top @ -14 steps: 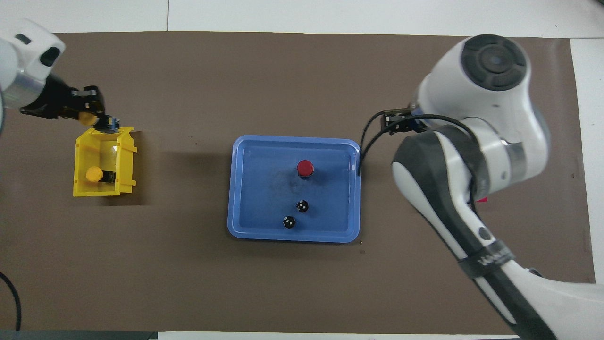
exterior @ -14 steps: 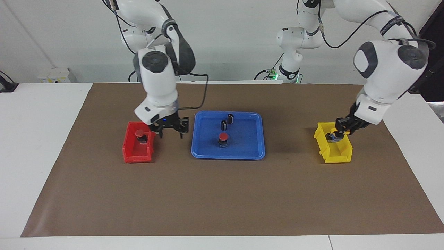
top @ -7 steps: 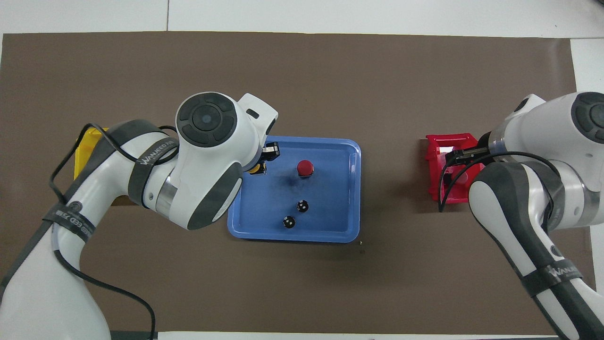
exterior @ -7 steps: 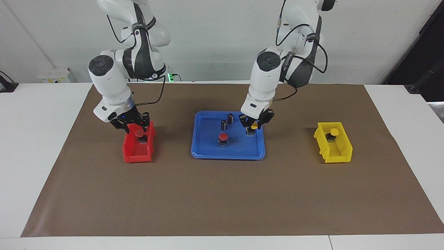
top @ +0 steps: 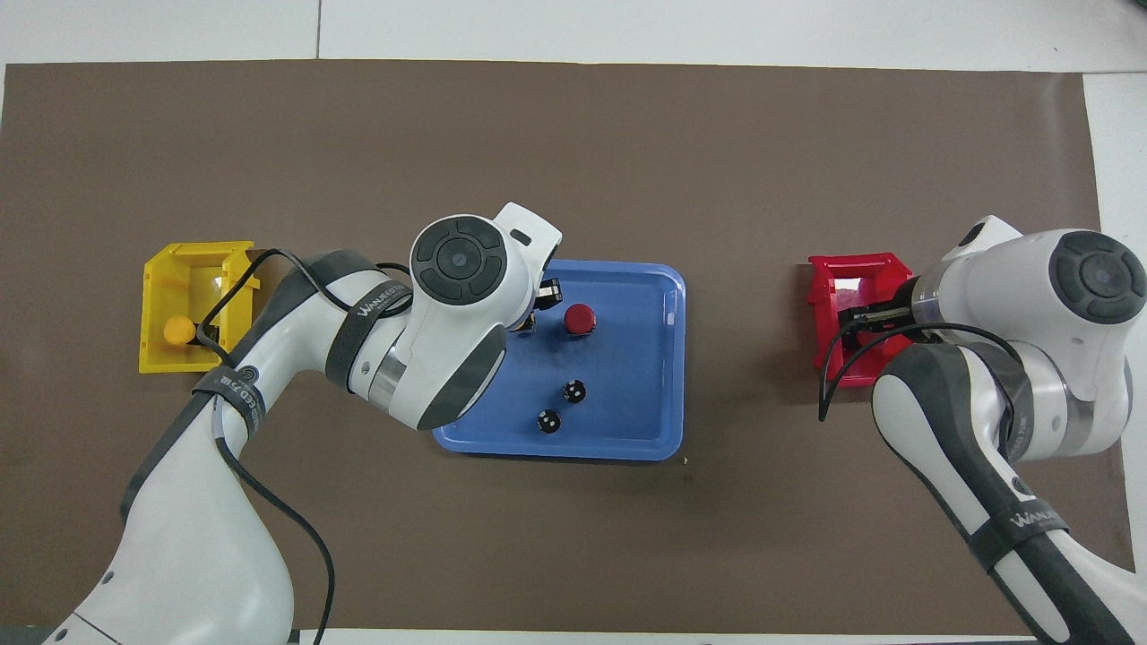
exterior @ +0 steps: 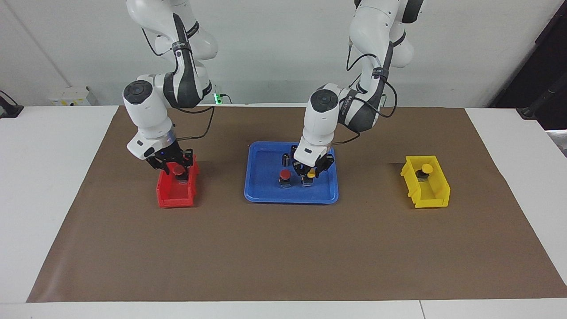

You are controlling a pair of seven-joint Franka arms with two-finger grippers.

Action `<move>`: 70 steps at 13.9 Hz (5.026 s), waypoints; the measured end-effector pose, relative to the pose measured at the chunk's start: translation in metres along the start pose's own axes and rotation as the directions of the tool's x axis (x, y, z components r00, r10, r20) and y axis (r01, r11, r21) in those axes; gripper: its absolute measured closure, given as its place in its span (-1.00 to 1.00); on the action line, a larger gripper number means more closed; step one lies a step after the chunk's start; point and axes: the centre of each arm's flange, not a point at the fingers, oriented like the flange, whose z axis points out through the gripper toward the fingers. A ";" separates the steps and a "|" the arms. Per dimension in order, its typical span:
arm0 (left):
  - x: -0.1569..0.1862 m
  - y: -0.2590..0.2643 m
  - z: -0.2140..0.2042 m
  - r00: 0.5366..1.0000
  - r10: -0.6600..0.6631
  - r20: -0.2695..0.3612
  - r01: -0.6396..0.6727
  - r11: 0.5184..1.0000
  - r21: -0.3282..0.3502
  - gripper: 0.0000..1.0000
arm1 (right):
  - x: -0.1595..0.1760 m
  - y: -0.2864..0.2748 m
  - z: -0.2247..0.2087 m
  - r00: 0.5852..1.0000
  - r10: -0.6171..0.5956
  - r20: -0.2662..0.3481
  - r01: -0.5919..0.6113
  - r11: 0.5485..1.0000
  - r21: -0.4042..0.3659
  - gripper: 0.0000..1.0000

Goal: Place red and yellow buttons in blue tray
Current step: 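Lower the yellow button into the tray while the right gripper grasps red, then withdraw the left gripper to the yellow bin while the right gripper lifts, then place the red button in the tray while the left gripper grasps yellow, then withdraw the right gripper to rest while the left gripper lifts yellow, then place the second yellow button in the tray with the left gripper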

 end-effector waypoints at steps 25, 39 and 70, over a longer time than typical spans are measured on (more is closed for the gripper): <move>0.079 -0.390 -0.075 0.992 0.128 0.001 -0.128 0.992 0.006 -0.34 | 0.073 -0.241 -0.066 0.991 0.129 -0.036 -0.126 0.990 0.064 0.18; 0.083 -0.403 -0.019 0.990 0.137 -0.022 -0.137 0.990 0.017 -0.32 | 0.045 -0.275 0.022 0.993 0.117 0.002 -0.117 0.992 0.052 0.18; 0.023 -0.074 -0.038 0.997 0.072 -0.001 -0.072 0.996 -0.054 0.22 | 0.022 0.012 -0.244 0.984 0.147 0.102 -0.146 0.989 -0.015 -1.00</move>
